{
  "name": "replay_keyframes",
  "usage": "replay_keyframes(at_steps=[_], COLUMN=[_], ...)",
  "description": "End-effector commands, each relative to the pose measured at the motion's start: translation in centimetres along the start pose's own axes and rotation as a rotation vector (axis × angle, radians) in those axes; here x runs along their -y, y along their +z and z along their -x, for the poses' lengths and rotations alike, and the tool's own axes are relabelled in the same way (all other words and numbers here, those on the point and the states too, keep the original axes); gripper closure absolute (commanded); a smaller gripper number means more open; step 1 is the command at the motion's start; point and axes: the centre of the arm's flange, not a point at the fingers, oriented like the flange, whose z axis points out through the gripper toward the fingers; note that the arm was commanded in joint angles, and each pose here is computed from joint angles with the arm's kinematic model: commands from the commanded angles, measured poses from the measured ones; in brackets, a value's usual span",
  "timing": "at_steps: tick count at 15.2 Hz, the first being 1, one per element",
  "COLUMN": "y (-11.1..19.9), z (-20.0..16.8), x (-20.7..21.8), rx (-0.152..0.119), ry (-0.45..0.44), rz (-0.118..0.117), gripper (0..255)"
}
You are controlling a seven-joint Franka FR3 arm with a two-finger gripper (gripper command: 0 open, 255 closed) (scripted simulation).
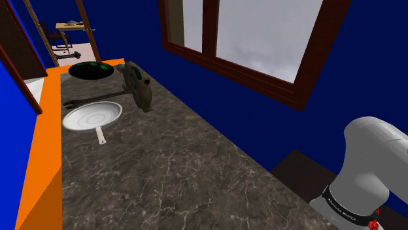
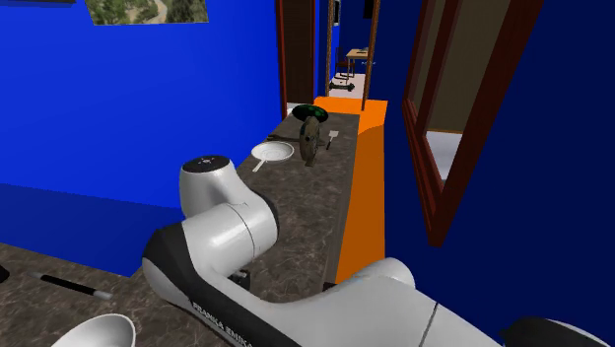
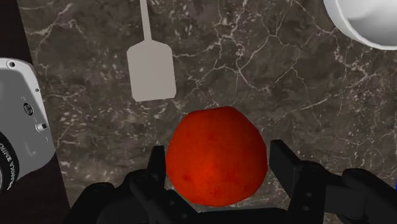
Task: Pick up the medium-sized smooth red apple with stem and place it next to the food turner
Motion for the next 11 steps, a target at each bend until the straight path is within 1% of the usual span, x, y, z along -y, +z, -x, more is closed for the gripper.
replay_keyframes(at_steps=[1, 11], y=[0.2, 0.6], z=[2.7, 15.9], x=[-0.3, -1.6], rx=[0.0, 0.0], ry=[0.0, 0.0], rz=[-0.002, -0.002], gripper=[255, 255])
